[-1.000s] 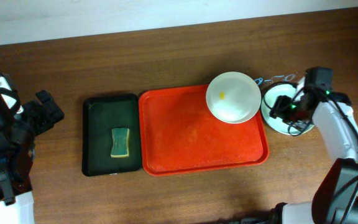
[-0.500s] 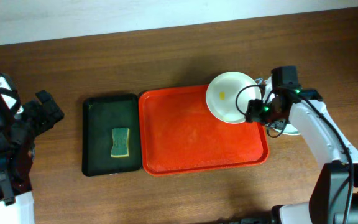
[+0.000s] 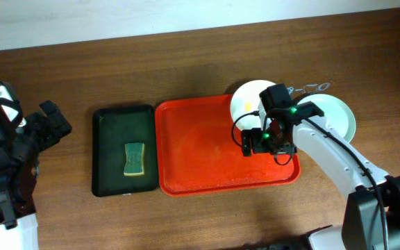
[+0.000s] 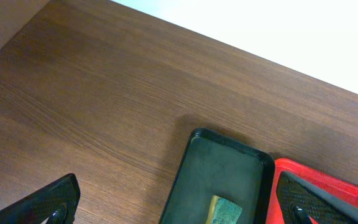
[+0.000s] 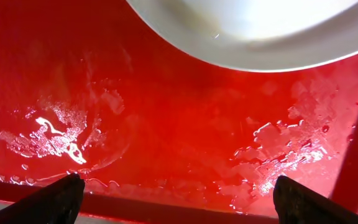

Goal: Clean dirty plates on tray and stack at the side

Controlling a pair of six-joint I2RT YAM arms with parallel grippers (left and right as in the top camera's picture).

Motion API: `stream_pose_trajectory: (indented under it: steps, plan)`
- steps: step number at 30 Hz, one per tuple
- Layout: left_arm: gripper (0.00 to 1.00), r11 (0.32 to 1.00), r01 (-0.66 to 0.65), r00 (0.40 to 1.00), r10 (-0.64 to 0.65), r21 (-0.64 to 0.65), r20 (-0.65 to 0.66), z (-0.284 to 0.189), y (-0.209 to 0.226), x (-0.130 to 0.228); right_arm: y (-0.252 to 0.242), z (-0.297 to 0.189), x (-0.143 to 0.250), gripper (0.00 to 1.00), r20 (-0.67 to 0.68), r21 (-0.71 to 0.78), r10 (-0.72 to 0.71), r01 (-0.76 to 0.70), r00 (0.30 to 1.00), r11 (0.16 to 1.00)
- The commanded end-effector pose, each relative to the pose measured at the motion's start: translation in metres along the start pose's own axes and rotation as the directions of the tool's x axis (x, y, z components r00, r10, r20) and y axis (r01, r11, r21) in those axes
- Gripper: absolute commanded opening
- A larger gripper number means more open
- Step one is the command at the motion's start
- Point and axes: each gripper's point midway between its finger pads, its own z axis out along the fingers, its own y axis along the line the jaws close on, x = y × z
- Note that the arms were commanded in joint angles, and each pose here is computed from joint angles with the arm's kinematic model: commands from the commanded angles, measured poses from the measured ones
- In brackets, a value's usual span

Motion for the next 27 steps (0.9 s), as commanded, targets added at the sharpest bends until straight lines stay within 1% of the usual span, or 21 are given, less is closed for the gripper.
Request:
stream_pose_trajectory:
  steps: [1,10,13,15,18,19,20,23,27]
  plan:
    - [0.99,1.0,0.014,1.0,-0.014,0.004,0.01,-0.002,0.0,-0.003,0.0,0.002,0.005,0.99,-0.017,0.004,0.001,-0.001,1.0,1.0]
    - [0.99,1.0,0.014,1.0,-0.014,0.004,0.01,-0.002,0.0,-0.003,0.0,0.002,0.005,0.99,-0.016,0.005,0.001,-0.001,1.0,1.0]
    - [0.99,1.0,0.014,1.0,-0.014,0.004,0.01,-0.002,0.0,-0.003,0.0,0.002,0.004,0.95,-0.013,0.004,0.0,0.0,1.0,1.0]
    - [0.99,1.0,0.014,1.0,-0.014,0.004,0.01,-0.002,0.0,-0.003,-0.005,0.002,0.001,0.93,0.0,0.035,-0.001,0.001,1.0,0.999]
    - [0.99,1.0,0.014,1.0,-0.014,0.004,0.01,-0.002,0.0,-0.003,-0.008,0.001,-0.006,0.93,0.031,0.057,-0.006,0.004,1.0,0.998]
    - [0.99,1.0,0.014,1.0,-0.014,0.004,0.01,-0.002,0.0,-0.003,-0.009,0.001,-0.009,0.94,0.043,0.06,-0.007,0.004,0.999,0.998]
    - [0.99,1.0,0.014,1.0,-0.014,0.004,0.01,-0.002,0.0,-0.003,-0.01,0.001,-0.017,0.99,0.079,0.071,-0.012,0.006,0.997,0.997]
    - [0.99,1.0,0.014,1.0,-0.014,0.004,0.01,-0.002,0.0,-0.003,-0.013,-0.002,-0.036,0.98,0.157,0.1,-0.024,0.009,0.987,0.995]
    - [0.99,1.0,0.014,1.0,-0.014,0.004,0.01,-0.002,0.0,-0.003,-0.038,-0.014,-0.066,0.98,0.294,0.252,-0.042,-0.035,0.955,0.967]
